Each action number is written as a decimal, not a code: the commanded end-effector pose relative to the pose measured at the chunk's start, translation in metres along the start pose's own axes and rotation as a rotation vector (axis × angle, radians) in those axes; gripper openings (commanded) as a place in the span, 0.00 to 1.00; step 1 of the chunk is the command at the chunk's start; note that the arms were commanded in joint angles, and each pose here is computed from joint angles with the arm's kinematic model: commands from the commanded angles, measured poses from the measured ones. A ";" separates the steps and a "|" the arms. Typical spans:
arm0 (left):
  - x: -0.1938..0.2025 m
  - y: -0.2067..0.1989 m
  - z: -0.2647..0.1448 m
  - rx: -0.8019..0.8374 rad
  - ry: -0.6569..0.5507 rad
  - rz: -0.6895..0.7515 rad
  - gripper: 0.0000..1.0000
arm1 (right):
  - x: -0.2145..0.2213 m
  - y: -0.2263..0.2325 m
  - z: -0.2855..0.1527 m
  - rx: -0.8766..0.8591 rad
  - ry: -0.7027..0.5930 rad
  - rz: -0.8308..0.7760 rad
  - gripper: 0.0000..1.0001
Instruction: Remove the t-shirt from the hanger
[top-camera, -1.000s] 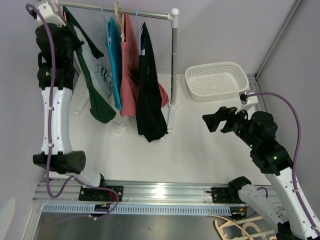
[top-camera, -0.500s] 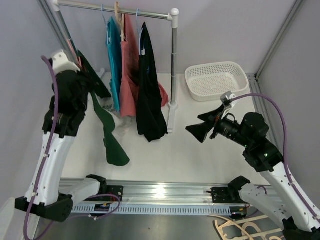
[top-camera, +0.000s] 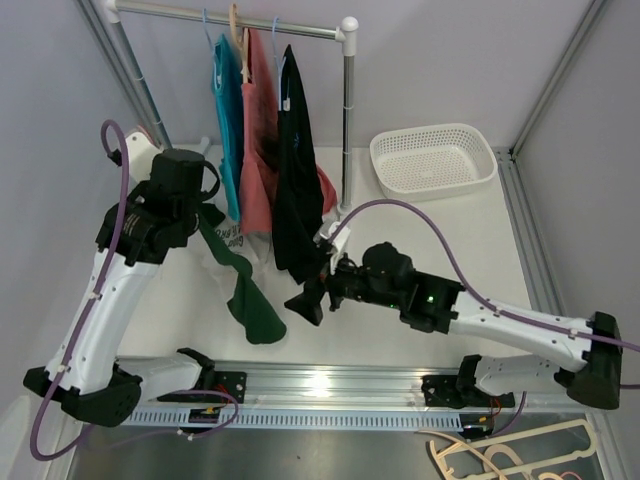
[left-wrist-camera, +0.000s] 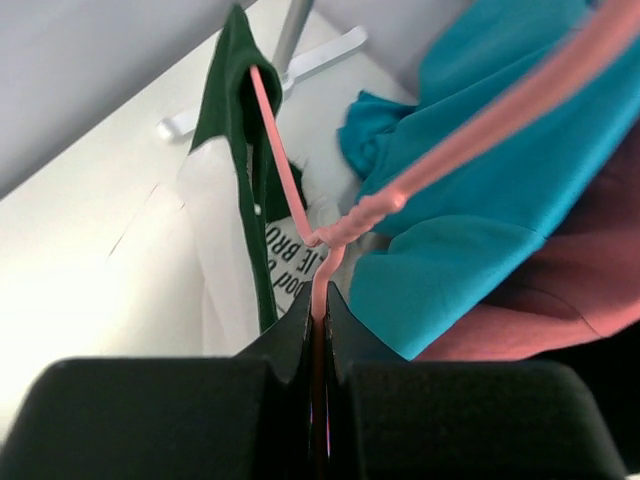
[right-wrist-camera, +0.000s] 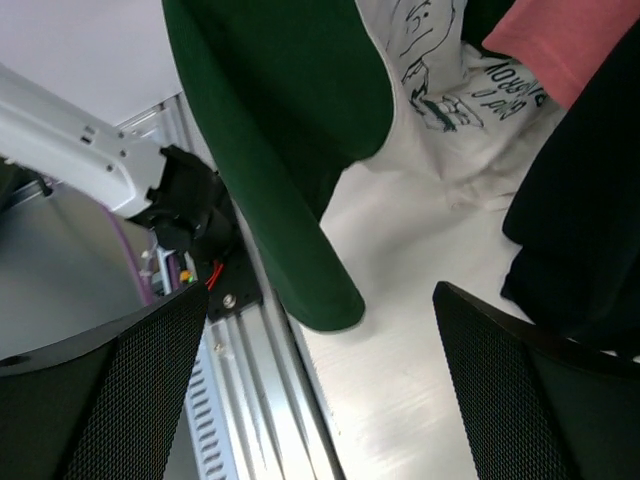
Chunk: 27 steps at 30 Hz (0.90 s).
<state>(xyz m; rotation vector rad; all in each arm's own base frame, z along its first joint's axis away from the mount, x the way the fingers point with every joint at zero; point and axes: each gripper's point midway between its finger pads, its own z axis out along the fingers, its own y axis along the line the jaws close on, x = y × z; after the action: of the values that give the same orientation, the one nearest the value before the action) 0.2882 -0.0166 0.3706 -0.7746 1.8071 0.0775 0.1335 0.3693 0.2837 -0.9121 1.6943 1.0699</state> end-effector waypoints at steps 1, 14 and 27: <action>-0.003 0.025 -0.013 -0.117 0.013 -0.053 0.01 | -0.052 0.009 0.018 0.017 -0.191 -0.052 0.99; 0.006 0.028 -0.012 -0.087 0.005 -0.082 0.01 | -0.054 0.028 0.082 -0.075 -0.198 -0.084 0.93; -0.012 0.012 -0.010 -0.079 -0.022 -0.095 0.01 | -0.025 0.050 0.097 -0.134 -0.147 -0.072 0.88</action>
<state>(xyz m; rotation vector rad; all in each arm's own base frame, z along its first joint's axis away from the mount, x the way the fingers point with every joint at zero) 0.2674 -0.0051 0.3507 -0.8940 1.8477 0.1530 0.1309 0.4741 0.2861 -0.9722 1.5371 1.1457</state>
